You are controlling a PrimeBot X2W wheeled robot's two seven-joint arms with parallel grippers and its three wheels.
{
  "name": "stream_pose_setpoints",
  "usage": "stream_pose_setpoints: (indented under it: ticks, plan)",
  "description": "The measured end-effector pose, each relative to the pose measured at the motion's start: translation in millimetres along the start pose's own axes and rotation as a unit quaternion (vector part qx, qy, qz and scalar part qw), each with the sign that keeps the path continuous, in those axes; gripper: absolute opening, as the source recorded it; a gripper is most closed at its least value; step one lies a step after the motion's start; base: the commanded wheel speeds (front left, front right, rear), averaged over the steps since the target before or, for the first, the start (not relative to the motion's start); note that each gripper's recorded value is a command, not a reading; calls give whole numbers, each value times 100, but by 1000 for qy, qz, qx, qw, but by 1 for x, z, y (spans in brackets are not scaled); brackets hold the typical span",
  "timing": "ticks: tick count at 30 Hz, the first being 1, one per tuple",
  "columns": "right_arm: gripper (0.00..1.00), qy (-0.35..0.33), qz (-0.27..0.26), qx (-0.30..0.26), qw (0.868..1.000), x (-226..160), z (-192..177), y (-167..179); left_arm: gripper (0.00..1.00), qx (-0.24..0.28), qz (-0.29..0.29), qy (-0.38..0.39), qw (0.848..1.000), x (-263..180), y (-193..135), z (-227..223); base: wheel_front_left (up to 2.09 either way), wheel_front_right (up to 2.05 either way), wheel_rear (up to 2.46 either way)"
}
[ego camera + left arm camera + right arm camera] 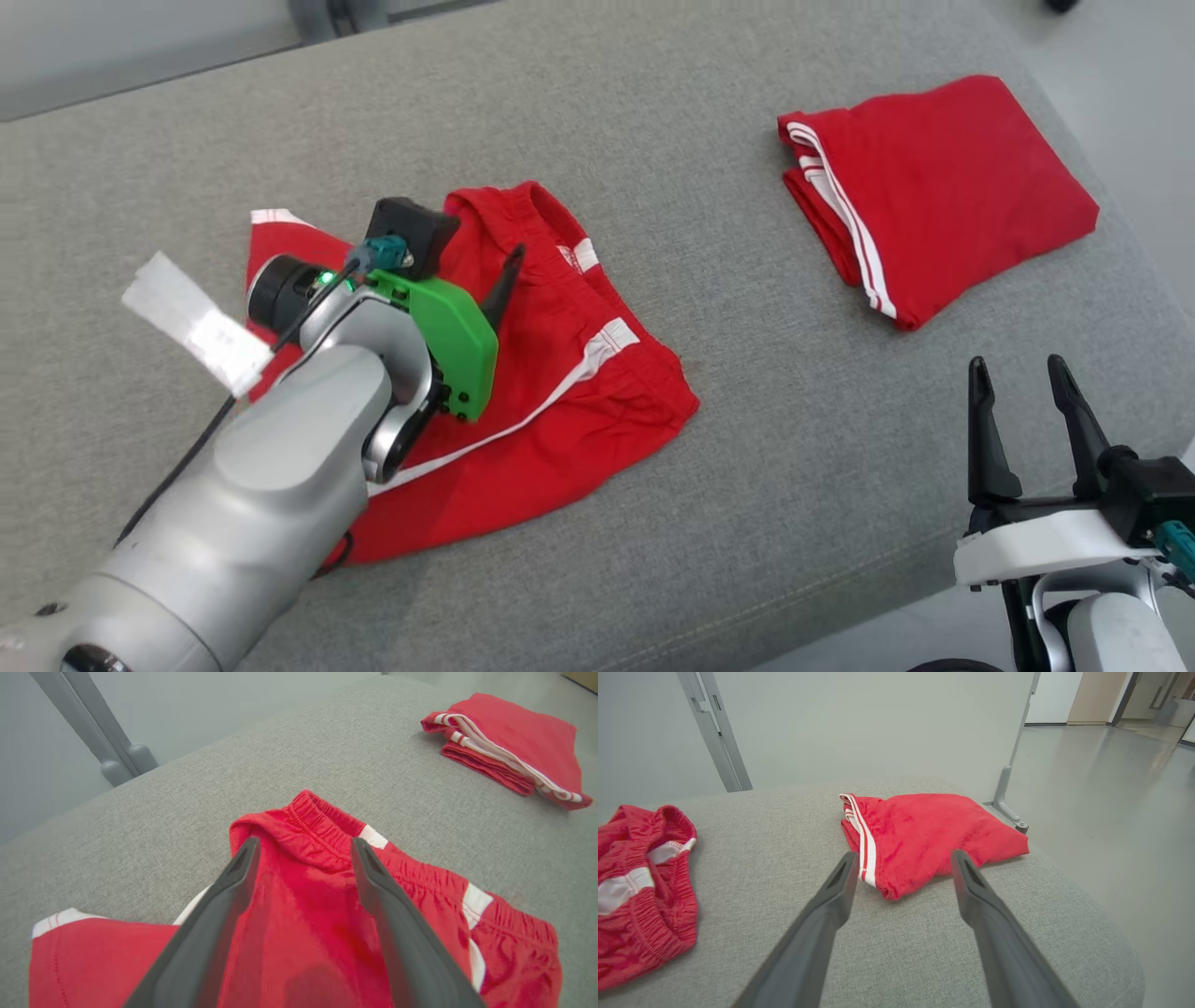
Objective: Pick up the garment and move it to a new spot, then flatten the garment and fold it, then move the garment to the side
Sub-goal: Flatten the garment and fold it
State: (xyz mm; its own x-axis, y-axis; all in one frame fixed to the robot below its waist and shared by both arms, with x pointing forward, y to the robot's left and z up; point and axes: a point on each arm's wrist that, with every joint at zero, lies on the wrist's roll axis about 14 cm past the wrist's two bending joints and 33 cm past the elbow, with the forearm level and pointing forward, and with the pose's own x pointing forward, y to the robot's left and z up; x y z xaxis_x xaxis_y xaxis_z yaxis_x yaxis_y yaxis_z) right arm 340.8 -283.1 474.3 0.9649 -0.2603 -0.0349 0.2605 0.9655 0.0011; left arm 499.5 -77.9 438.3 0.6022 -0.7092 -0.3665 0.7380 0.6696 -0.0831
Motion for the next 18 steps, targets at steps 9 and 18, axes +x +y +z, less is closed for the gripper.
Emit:
stream_pose_setpoints:
  ticks: [9,18]
  plan:
    - [100,-62,64,-12,996,4,36,39,100,-31,112,-75,990,-83,32,-5,0,0,0]
    - [100,-86,130,-14,988,-4,50,76,100,-73,240,-103,963,-189,53,-39,0,0,0]
